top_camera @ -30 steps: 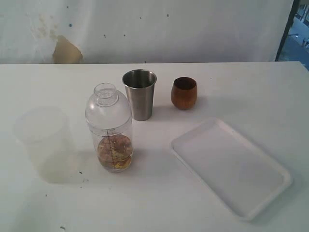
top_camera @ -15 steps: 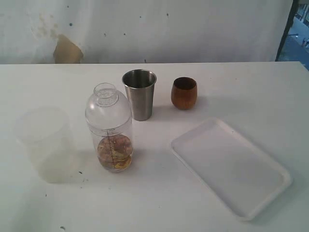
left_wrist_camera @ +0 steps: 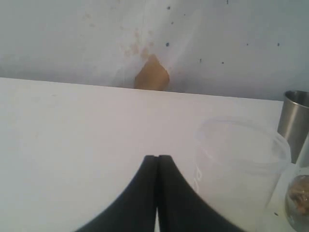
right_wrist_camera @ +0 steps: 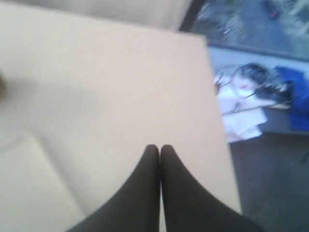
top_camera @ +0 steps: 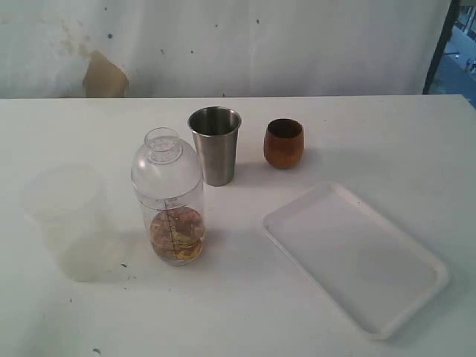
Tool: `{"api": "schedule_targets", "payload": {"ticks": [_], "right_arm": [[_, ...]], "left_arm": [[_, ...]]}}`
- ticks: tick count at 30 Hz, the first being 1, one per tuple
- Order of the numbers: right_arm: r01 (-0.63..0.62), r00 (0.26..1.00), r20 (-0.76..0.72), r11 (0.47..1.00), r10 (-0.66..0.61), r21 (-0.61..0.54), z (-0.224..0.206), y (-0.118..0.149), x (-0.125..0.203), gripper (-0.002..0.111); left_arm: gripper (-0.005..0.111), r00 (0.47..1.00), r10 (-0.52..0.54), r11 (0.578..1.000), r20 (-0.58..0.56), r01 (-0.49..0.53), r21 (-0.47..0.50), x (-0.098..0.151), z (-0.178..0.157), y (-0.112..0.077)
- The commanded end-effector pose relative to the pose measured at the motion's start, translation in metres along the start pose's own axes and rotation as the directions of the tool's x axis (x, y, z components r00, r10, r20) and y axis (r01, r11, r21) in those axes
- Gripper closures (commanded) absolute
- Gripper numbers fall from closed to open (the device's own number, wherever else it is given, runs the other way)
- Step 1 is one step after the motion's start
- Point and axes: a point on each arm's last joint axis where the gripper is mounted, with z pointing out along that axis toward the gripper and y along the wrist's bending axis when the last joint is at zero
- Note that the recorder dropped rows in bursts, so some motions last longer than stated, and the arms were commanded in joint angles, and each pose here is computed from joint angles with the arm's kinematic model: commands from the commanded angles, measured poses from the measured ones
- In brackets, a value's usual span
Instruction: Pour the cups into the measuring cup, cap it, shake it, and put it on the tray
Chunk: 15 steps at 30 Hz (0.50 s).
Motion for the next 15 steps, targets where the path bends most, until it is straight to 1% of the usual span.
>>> {"api": "schedule_targets", "payload": {"ticks": [1, 2, 4, 5, 6, 7, 8, 9, 10, 11, 12, 13, 15], "right_arm": [[0.136, 0.966, -0.188, 0.968, -0.177, -0.21, 0.003, 0.039, -0.019, 0.108], [0.164, 0.957, -0.196, 0.957, -0.213, -0.241, 0.003, 0.05, -0.023, 0.108], [0.22, 0.948, -0.158, 0.929, -0.275, -0.297, 0.001, 0.076, -0.032, 0.108], [0.277, 0.934, -0.121, 0.894, -0.337, -0.353, -0.002, 0.106, -0.038, 0.108], [0.295, 0.932, -0.088, 0.878, -0.351, -0.376, -0.003, 0.119, -0.041, 0.108], [0.33, 0.928, -0.003, 0.826, -0.372, -0.456, -0.006, 0.152, -0.046, 0.108], [0.345, 0.925, 0.035, 0.796, -0.379, -0.497, -0.008, 0.167, -0.048, 0.108], [0.373, 0.914, 0.079, 0.749, -0.397, -0.547, -0.004, 0.194, -0.049, 0.108], [0.384, 0.909, 0.086, 0.738, -0.409, -0.555, -0.002, 0.203, -0.05, 0.108], [0.402, 0.895, 0.081, 0.715, -0.438, -0.572, 0.006, 0.224, -0.049, 0.108], [0.405, 0.891, 0.076, 0.706, -0.448, -0.581, 0.011, 0.232, -0.049, 0.108], [0.416, 0.886, 0.099, 0.686, -0.452, -0.597, 0.014, 0.249, -0.05, 0.108], [0.441, 0.885, 0.166, 0.669, -0.434, -0.598, 0.012, 0.267, -0.056, 0.108]], "left_arm": [[0.107, 1.0, 0.001, 1.0, 0.013, -0.001, -0.002, 0.0, 0.0, 0.0], [0.107, 1.0, 0.001, 1.0, 0.013, -0.001, -0.002, 0.0, 0.0, 0.0], [0.107, 1.0, 0.001, 1.0, 0.013, -0.001, -0.002, 0.0, 0.0, 0.0], [0.107, 1.0, 0.001, 1.0, 0.013, -0.001, -0.002, 0.0, 0.0, 0.0], [0.107, 1.0, 0.001, 1.0, 0.013, -0.001, -0.002, 0.0, 0.0, 0.0], [0.107, 1.0, 0.001, 1.0, 0.013, -0.001, -0.002, 0.0, 0.0, 0.0], [0.107, 1.0, 0.003, 1.0, 0.013, -0.003, -0.002, 0.0, 0.0, 0.0], [0.107, 1.0, 0.003, 1.0, 0.013, -0.003, -0.002, 0.0, 0.0, 0.0], [0.107, 1.0, 0.003, 1.0, 0.013, -0.003, -0.002, 0.0, 0.0, 0.0], [0.107, 1.0, 0.003, 1.0, 0.013, -0.003, -0.002, 0.0, 0.0, 0.0], [0.107, 1.0, 0.003, 1.0, 0.013, -0.003, -0.002, 0.0, 0.0, 0.0], [0.107, 1.0, 0.003, 1.0, 0.013, -0.003, -0.002, 0.0, 0.0, 0.0], [0.107, 1.0, 0.003, 1.0, 0.013, -0.003, -0.002, 0.0, 0.0, 0.0]]}}
